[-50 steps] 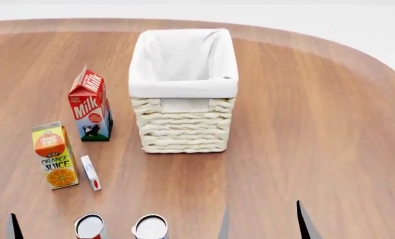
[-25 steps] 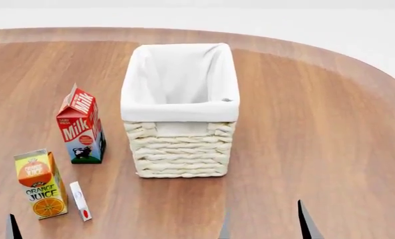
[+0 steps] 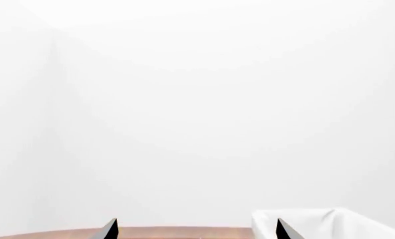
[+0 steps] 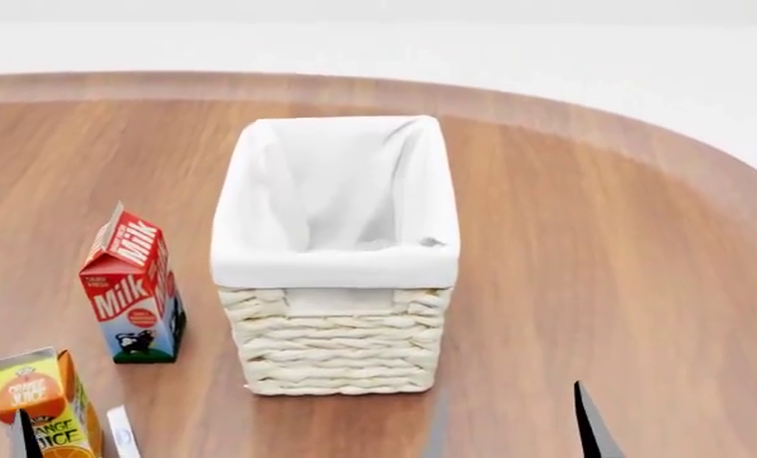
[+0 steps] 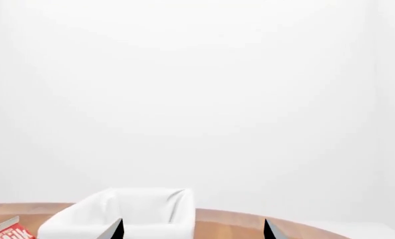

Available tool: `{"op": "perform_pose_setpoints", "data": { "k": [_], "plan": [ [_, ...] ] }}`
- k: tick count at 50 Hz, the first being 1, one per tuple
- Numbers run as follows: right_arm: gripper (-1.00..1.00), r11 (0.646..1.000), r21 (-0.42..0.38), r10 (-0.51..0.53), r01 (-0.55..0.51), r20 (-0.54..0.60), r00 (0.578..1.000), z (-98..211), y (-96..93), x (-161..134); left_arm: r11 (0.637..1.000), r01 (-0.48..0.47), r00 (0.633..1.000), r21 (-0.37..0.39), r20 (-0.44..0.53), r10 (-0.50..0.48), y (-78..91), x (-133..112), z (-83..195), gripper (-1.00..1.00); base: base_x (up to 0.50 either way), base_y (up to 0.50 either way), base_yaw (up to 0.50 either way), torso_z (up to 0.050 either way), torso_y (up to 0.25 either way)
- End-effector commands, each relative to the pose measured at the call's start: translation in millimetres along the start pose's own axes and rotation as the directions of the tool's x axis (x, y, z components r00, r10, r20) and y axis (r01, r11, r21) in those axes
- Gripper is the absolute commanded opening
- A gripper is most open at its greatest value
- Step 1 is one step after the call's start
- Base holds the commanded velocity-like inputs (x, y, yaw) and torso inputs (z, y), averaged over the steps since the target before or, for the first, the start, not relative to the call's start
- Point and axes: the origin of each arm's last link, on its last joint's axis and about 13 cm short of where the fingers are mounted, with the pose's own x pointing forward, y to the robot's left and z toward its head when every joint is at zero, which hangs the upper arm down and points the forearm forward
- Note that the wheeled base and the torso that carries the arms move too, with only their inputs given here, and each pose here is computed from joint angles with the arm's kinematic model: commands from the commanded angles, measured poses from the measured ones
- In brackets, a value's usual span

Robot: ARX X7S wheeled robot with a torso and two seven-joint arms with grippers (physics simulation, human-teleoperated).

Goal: Pick up the alphabet soup, and put it in the basket.

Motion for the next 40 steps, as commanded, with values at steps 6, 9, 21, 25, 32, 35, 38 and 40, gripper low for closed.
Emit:
{"op": "perform_pose_setpoints", "data": {
  "k": [6, 9, 21, 25, 32, 35, 38, 40],
  "plan": [
    [1.00, 1.000, 0.000, -0.003, 0.003, 0.001, 1.000, 0.0, -0.3, -0.2, 1.000, -0.001, 1.000, 0.001, 0.001, 0.001, 0.0, -0.4, 0.5, 1.00, 0.24, -0.01, 0.00, 0.000, 0.000],
    [1.00, 1.000, 0.000, -0.003, 0.003, 0.001, 1.000, 0.1, -0.4, -0.3, 1.000, -0.002, 1.000, 0.000, 0.001, 0.002, 0.3, -0.5, 0.7, 1.00, 0.24, -0.01, 0.00, 0.000, 0.000],
    [1.00, 1.000, 0.001, -0.003, 0.003, 0.003, 1.000, 1.0, 0.1, -1.4, 1.000, -0.001, 1.000, 0.002, 0.001, 0.001, 0.6, -0.8, 1.1, 1.00, 0.24, -0.01, 0.00, 0.000, 0.000],
    [1.00, 1.000, 0.002, -0.002, 0.002, 0.003, 1.000, 0.9, 0.1, -1.4, 1.000, -0.001, 1.000, 0.002, 0.001, 0.001, 0.3, -0.7, 0.6, 1.00, 0.24, -0.01, 0.00, 0.000, 0.000],
    [1.00, 0.999, 0.042, -0.015, 0.013, 0.036, 0.999, 2.2, -1.1, -1.3, 1.000, -0.004, 1.000, 0.000, 0.004, 0.004, 0.4, -0.2, 0.4, 1.00, 0.23, -0.01, 0.00, 0.000, 0.000],
    [1.00, 0.999, 0.034, -0.010, 0.010, 0.019, 1.000, 2.0, -1.3, -1.6, 1.000, -0.003, 1.000, -0.001, 0.003, 0.003, 0.4, 0.0, 0.0, 1.00, 0.00, 0.00, 0.00, 0.000, 0.003],
    [1.00, 0.999, 0.034, -0.007, 0.006, 0.023, 1.000, 2.1, -1.1, -1.7, 1.000, -0.002, 1.000, 0.000, 0.003, 0.002, 0.2, 0.1, -0.4, 1.00, 0.00, 0.00, 0.00, 0.000, 0.000],
    [1.00, 0.999, 0.034, -0.006, 0.005, 0.024, 1.000, 1.9, -1.1, -1.8, 1.000, -0.002, 1.000, -0.002, 0.004, 0.002, 0.2, 0.0, 0.0, 1.00, 0.00, 0.00, 0.00, 0.000, 0.000]
  ]
}}
